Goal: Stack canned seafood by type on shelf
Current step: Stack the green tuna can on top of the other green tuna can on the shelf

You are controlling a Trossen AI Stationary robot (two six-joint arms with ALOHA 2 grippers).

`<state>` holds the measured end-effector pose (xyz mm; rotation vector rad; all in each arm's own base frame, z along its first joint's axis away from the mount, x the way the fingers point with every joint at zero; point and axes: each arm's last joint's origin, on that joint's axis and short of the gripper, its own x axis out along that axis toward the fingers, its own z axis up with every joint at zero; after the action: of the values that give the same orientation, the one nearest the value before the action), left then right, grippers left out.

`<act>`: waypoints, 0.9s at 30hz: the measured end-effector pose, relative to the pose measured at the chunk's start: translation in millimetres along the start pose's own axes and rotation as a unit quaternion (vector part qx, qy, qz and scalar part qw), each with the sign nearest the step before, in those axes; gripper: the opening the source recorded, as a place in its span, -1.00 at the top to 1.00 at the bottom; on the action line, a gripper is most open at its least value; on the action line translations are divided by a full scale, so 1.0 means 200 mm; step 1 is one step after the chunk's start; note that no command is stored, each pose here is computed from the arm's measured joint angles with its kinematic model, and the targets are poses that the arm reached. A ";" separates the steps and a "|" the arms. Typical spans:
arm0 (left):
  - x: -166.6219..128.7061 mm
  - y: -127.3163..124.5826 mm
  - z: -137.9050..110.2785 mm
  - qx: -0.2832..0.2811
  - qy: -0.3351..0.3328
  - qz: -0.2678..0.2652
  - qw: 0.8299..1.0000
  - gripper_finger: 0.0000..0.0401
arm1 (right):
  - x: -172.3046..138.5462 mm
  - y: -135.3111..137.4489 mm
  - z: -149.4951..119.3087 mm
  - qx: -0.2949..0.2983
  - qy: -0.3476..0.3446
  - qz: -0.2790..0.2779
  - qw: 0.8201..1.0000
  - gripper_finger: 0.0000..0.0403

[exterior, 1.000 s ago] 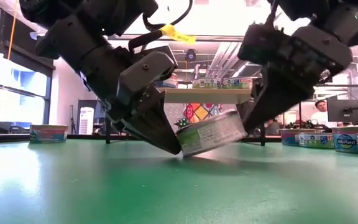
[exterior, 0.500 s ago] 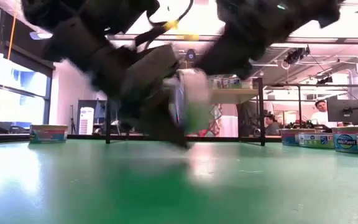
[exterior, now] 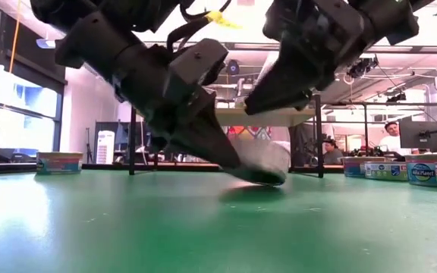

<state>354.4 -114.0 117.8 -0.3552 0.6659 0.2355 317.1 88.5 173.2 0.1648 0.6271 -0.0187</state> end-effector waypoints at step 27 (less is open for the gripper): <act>-0.03 0.11 0.00 0.011 0.030 0.102 0.994 1.00 | -0.16 -0.08 -0.48 -0.022 0.007 -0.070 0.997 -0.10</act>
<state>343.2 -93.8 116.2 -0.2729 0.7641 0.4136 234.6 87.0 113.1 0.0775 0.6508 -0.1389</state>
